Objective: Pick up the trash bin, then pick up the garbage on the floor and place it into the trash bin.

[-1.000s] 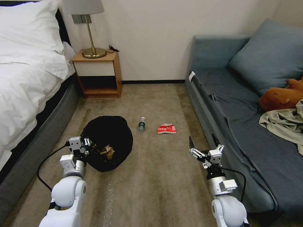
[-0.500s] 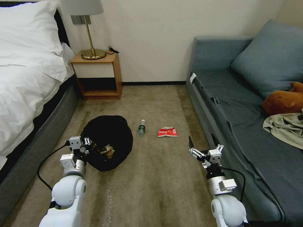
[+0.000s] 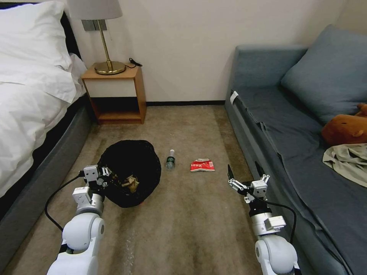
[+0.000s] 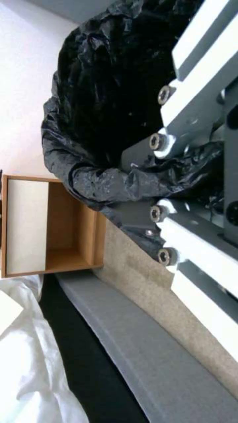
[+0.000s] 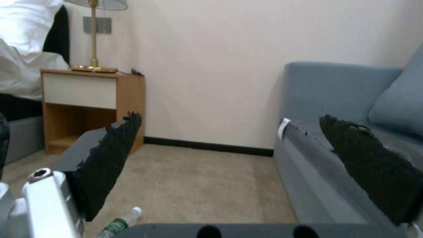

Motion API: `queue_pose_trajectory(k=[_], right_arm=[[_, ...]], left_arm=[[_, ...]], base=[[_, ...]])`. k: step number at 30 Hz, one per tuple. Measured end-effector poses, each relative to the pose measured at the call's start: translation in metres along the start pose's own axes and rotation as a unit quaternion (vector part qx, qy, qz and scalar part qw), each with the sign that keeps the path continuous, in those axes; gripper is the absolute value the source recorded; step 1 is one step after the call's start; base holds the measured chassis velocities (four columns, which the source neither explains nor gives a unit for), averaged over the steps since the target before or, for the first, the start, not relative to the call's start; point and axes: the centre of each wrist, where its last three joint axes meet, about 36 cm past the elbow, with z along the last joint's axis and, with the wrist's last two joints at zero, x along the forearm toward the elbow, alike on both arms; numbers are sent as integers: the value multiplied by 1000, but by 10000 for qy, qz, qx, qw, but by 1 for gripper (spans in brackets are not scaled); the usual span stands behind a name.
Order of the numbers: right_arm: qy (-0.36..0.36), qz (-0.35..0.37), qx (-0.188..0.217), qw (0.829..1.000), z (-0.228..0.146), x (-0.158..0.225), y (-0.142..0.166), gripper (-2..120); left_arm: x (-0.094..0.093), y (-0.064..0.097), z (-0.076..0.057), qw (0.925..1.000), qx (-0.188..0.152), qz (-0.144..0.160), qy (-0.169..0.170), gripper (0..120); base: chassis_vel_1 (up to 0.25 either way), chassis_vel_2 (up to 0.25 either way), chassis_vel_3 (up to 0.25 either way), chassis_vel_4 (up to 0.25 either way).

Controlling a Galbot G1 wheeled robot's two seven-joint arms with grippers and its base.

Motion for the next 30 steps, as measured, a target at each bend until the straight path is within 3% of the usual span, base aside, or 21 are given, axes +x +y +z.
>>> queue_pose_trajectory(k=[30], right_arm=[[1,-30,-6,10000,0,0,1,100]], left_arm=[[-1,1,-1,10000,6,-9,-17,5]], base=[[-75,86,79,-86]])
